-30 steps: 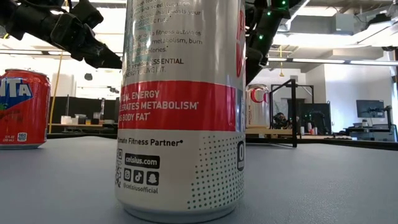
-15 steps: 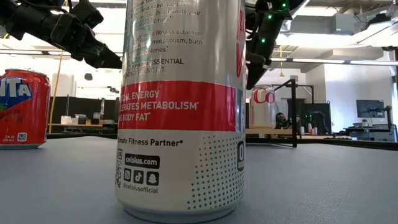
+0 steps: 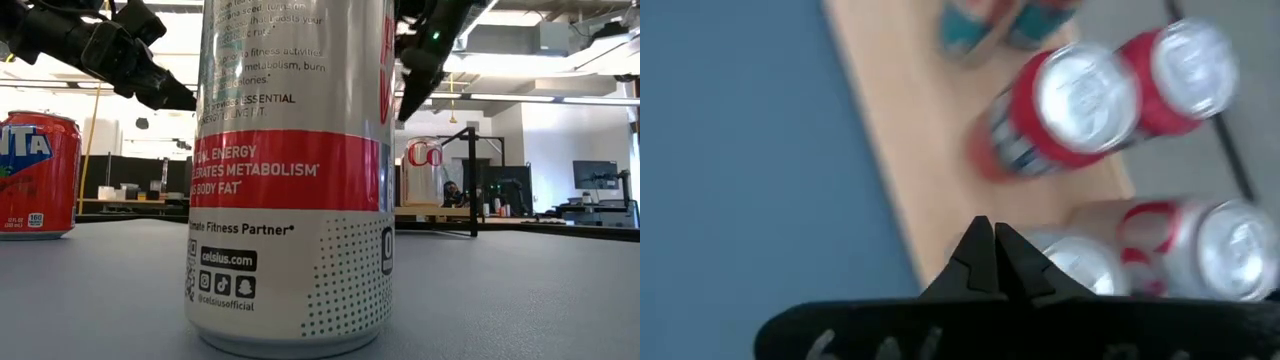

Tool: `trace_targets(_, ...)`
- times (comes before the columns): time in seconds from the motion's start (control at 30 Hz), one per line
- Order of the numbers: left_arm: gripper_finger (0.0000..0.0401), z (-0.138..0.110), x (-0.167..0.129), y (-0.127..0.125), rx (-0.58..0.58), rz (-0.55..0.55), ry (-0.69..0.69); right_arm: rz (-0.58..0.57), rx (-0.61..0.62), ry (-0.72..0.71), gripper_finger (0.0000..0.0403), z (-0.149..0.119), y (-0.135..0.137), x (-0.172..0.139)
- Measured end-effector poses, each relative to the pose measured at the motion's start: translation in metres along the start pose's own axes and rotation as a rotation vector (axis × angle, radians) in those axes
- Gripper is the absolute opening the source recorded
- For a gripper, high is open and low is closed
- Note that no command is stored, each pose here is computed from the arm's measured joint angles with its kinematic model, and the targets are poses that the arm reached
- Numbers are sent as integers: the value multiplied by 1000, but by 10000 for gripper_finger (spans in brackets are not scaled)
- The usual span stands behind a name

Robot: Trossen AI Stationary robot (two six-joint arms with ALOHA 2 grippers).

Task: Place canned beverage on shelf
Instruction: Put the top silver soda can on the shelf aligned with the other silver soda can

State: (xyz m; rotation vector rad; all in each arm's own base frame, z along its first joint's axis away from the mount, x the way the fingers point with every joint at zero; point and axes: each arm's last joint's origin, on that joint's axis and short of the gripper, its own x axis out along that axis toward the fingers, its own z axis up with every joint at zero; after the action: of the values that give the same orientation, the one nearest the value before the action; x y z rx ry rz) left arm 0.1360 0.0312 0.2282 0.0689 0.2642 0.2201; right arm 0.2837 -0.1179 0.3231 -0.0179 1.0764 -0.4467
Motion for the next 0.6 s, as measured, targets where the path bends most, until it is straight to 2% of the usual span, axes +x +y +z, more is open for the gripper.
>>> trace_targets(0.17,322,0,0,0,0,0,0,119,2,94,0,-14,14,-11)
trace_targets(0.33,322,0,0,0,0,0,0,122,2,121,0,-13,20,-4)
trace_targets(0.6,322,0,0,0,0,0,0,102,30,194,0,-13,12,17)
